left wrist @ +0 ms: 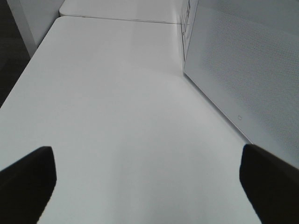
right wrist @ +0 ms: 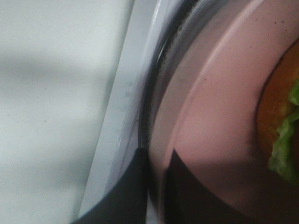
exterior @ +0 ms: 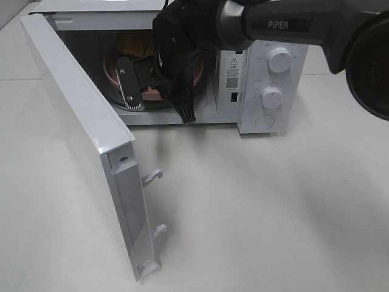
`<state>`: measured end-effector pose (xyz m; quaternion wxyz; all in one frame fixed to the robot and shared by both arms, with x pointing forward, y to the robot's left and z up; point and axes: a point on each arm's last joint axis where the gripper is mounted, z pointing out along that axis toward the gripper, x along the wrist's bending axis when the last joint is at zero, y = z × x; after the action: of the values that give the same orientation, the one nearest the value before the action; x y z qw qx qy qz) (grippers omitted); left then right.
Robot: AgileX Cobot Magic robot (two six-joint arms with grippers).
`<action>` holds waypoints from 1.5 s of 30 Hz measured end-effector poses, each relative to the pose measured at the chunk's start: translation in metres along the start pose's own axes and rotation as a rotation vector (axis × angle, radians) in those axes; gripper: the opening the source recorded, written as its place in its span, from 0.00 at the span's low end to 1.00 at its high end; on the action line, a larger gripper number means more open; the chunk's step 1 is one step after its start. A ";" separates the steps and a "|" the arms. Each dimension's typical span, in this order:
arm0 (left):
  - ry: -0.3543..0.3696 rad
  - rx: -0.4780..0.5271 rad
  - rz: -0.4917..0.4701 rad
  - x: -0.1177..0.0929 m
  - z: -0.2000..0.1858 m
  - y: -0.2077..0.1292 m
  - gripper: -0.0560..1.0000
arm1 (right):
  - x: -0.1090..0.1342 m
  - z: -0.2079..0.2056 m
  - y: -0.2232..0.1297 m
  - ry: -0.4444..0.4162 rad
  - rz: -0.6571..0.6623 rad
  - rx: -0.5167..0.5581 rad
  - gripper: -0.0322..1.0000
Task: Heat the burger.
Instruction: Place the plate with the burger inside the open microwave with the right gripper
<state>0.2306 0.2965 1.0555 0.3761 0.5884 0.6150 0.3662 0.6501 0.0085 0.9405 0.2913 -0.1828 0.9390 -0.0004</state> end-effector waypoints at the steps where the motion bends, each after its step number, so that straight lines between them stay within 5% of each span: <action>1: 0.000 0.000 0.000 0.000 0.000 0.000 0.99 | -0.002 -0.001 0.000 -0.008 0.002 -0.003 0.10; 45: 0.000 0.000 0.000 0.000 0.000 0.000 0.99 | 0.005 0.016 0.004 0.010 0.030 -0.035 0.11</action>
<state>0.2306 0.2965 1.0555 0.3761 0.5884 0.6150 0.3662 0.6533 0.0123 0.9243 0.2835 -0.1736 0.9429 0.0197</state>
